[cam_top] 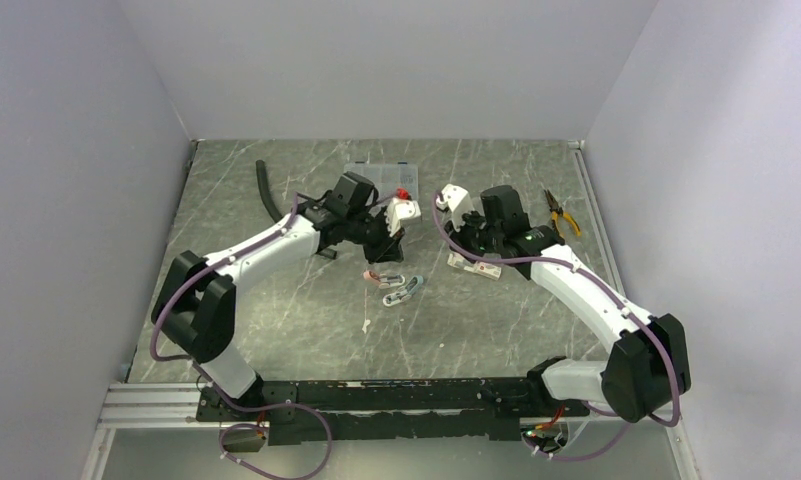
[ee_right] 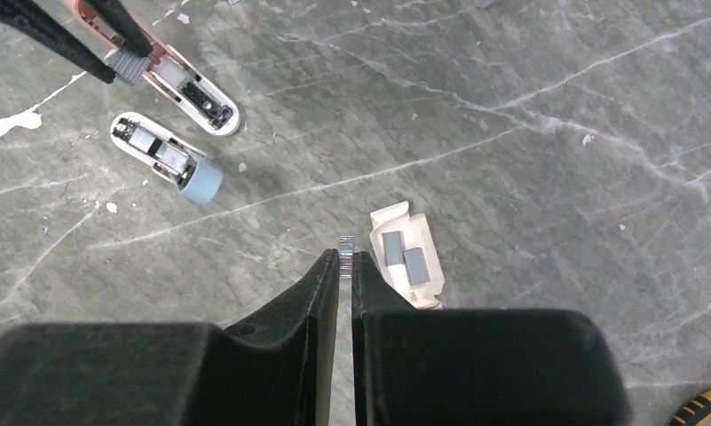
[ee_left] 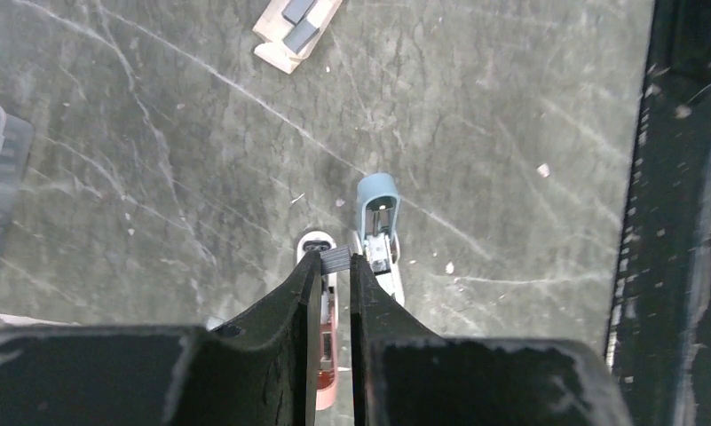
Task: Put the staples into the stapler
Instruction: Install the staple into the stapler.
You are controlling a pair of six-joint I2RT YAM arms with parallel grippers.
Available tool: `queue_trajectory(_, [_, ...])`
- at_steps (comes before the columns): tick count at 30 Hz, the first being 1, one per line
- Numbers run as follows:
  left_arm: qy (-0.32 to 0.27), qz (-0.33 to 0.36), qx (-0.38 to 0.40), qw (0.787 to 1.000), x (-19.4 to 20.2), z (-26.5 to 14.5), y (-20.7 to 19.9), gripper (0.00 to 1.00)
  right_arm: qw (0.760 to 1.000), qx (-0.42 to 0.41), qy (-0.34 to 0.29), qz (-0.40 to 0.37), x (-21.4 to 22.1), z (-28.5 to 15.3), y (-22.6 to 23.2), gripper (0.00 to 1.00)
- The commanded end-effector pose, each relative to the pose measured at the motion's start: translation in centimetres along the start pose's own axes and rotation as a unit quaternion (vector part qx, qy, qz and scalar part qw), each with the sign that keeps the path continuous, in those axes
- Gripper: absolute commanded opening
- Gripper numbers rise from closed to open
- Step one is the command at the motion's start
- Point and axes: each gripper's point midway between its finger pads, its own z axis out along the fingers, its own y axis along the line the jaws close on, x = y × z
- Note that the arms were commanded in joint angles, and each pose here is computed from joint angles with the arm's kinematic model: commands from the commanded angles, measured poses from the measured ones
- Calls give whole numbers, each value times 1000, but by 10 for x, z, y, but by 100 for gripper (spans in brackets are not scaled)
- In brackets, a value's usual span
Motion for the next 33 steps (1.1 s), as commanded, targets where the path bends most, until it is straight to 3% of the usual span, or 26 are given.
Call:
queue_trajectory(1, [17,108,-55,992,6,-3,15,3,1000,6,-22,3,-10,0,-6,12])
queue_trajectory(9, [48,130,-80,987,26,7,20,3,999,19,-39,6,-14,-12,-13,12])
queue_trajectory(20, [49,108,-40,992,54,34,12,3,998,29,-47,24,-10,-21,-26,12])
queue_trajectory(33, [59,141,-7,988,64,49,13,3,999,23,-41,26,-8,-17,-26,12])
